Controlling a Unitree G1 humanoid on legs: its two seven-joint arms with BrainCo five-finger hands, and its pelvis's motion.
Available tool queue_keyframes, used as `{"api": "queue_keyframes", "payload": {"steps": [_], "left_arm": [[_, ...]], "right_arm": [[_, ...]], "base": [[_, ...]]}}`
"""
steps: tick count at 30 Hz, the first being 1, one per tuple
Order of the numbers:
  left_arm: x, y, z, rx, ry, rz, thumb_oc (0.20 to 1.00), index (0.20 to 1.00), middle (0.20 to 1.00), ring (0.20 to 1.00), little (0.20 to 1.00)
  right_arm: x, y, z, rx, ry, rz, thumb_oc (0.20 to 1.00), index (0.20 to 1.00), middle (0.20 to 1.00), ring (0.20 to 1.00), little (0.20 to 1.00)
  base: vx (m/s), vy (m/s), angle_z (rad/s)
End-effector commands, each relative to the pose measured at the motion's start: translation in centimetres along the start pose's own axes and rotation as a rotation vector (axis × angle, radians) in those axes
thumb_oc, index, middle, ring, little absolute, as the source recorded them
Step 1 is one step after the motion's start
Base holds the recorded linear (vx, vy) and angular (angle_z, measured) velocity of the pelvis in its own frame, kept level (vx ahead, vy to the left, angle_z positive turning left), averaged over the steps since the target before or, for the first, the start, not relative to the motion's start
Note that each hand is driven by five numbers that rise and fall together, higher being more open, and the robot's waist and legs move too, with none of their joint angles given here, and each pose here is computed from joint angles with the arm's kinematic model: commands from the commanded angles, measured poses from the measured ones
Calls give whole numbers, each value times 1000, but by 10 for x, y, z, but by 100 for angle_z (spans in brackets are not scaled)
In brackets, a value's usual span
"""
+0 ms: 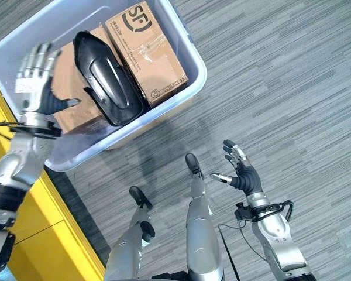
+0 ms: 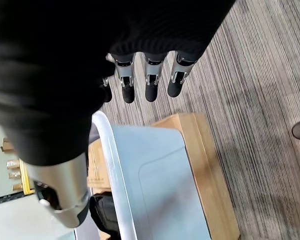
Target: Move parts from the plastic box to the shelf.
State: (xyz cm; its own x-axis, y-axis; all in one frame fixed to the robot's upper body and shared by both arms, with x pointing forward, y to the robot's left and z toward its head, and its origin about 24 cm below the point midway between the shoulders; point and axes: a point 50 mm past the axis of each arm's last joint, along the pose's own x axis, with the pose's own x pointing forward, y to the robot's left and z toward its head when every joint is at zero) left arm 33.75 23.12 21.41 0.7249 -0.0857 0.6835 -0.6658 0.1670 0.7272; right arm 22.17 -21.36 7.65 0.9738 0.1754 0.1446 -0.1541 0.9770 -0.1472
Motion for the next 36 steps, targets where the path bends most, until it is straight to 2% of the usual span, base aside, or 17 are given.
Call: {"api": "queue_keyframes", "payload": {"steps": [1,14,25,29,36], "left_arm": [[19,14,-21,61,60,70,1000,1000,1000,1000,1000],[60,-28,15,-58,128,-41,1000,1000,1000,1000,1000],[73,-35,-1,-16,300,-123,1000,1000,1000,1000,1000],[65,-40,-13,47,338,-174,1000,1000,1000,1000,1000],[31,-60,-35,153,381,-309,1000,1000,1000,1000,1000]], "right_arm": [[6,0,22,8,-144,-24,1000,1000,1000,1000,1000],[5,5,18,25,-131,-3,1000,1000,1000,1000,1000],[7,5,20,18,-134,25,1000,1000,1000,1000,1000],[8,4,21,18,-136,28,1000,1000,1000,1000,1000],[10,2,26,8,-161,22,1000,1000,1000,1000,1000]], "base": [[0,0,0],[18,6,0],[0,0,0],[-10,3,-4],[0,0,0]]}}
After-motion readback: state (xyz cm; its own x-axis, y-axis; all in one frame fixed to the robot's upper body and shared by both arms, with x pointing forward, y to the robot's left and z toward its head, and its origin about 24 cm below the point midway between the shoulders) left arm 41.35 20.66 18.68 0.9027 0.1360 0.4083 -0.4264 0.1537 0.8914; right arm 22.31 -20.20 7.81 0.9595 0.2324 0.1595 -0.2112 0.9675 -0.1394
